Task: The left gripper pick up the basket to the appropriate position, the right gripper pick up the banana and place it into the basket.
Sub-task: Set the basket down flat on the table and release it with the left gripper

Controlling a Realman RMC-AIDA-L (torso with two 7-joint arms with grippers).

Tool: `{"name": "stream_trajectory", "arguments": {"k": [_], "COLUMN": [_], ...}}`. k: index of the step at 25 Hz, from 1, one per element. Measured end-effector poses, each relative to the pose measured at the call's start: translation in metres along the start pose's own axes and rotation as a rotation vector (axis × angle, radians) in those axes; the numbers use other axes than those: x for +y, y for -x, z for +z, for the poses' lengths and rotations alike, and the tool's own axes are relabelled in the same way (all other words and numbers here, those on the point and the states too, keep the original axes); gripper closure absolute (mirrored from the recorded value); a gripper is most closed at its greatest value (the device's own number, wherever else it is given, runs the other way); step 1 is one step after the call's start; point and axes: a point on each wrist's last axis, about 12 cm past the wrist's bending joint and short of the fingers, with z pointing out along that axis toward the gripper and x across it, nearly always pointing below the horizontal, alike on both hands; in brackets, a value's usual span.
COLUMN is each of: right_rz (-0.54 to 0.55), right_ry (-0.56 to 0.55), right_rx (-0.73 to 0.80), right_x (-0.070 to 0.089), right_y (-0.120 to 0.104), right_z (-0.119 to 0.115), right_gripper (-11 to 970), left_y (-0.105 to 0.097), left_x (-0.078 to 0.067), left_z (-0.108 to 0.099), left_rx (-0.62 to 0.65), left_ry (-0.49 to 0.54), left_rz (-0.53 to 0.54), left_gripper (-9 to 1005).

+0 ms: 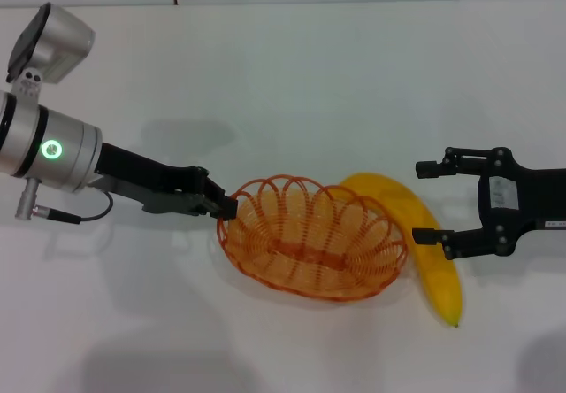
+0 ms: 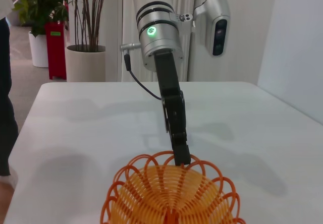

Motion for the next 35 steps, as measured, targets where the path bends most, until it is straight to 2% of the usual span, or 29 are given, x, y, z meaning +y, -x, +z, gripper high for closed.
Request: {"name": "stream_trajectory", "arguments": {"k": [9,25,28,33,35], "right_rz": [0.0,0.001,0.003,0.003,0.002], "right_ry": [0.0,0.002,0.002,0.002,0.003], "right_rx": [0.0,-0.002,-0.002,-0.002,-0.003], "right_x": [-0.0001,0.0006,0.0011,0.0012,0.001], "right_y": [0.0001,0.0,-0.0005,-0.0005,-0.0002], "right_z": [0.0001,-0.0002,-0.0006,-0.0006,-0.0005], "right_gripper": [127,126,126,127,127], "left_y": [-0.0049,-0.0038,-0.0033,-0.0038,-0.0043], "left_x": [0.0002,-0.0015,-0.0018,-0.0022,-0.0025], "left_z": [0.0054,0.0058,0.0054,0.0055,0.0058], "left_rx": [-0.004,-0.015,-0.021,-0.016,-0.011], "left_ry": [-0.045,-0.064,-0.069,-0.072,-0.073], "left_rz": [-0.057,-0.073,-0.073,-0.069,-0.063], "left_gripper": [931,930,860,651,638]}}
